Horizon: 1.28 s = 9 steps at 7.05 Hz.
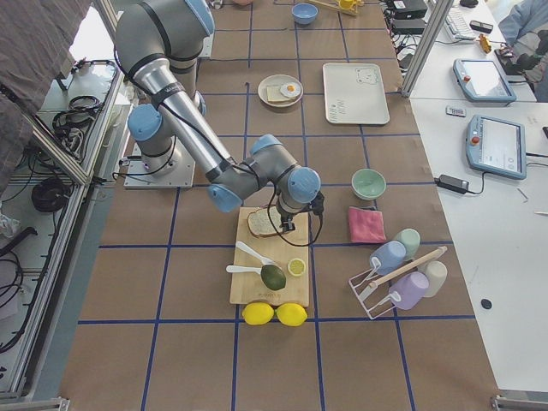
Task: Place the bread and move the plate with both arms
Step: 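Lower the right gripper and grasp the bread slice's edge, then lift the bread slice off the board with the right gripper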
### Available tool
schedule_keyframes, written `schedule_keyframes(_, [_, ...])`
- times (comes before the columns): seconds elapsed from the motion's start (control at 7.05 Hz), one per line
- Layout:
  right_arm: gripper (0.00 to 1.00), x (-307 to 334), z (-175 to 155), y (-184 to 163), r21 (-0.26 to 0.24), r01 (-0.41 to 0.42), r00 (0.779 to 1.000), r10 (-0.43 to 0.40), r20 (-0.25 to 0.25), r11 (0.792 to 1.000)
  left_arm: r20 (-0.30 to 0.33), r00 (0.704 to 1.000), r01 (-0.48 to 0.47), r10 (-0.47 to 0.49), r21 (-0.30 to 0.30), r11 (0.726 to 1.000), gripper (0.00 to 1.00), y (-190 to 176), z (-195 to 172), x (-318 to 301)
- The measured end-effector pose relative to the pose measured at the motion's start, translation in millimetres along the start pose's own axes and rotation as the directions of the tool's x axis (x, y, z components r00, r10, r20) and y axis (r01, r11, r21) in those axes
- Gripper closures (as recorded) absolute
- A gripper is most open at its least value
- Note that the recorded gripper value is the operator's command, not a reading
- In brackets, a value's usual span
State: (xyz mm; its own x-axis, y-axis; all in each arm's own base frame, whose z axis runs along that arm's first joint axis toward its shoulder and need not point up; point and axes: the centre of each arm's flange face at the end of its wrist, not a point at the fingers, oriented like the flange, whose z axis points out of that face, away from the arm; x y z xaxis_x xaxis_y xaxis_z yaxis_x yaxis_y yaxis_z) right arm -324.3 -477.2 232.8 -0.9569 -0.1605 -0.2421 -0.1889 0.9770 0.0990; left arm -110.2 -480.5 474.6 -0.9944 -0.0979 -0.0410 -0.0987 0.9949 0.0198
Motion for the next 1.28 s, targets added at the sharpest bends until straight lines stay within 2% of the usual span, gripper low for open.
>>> schedule_keyframes(0.28, [0.34, 10.3, 4.7, -0.2, 0.007, -0.007, 1.0, 0.007, -0.027, 1.0, 0.0, 1.0, -0.002, 0.002, -0.002, 1.0, 0.0, -1.3, 2.1, 0.2])
schedule_keyframes(0.43, [0.38, 13.0, 7.7, -0.6, 0.006, -0.008, 1.0, 0.008, -0.029, 1.0, -0.002, 1.0, -0.003, 0.003, 0.001, 1.0, 0.0, -1.4, 1.3, 0.4])
schedule_keyframes(0.99, [0.38, 30.5, 21.2, 10.0, -0.001, -0.037, 0.999, 0.037, -0.005, 0.999, -0.02, 1.0, -0.002, 0.002, 0.024, 1.0, 0.0, -4.2, -2.5, 2.4])
schedule_keyframes(1.14, [0.42, 34.7, 24.6, 12.8, -0.002, -0.049, 0.999, 0.049, 0.003, 0.999, -0.025, 1.0, -0.001, 0.002, 0.036, 0.999, 0.0, -3.2, -6.3, 3.0])
schedule_keyframes(1.28, [0.63, 37.9, 26.6, 15.3, -0.001, -0.058, 0.998, 0.058, 0.009, 0.998, -0.026, 1.0, -0.001, 0.003, 0.042, 0.999, 0.0, -1.4, -9.6, 3.2])
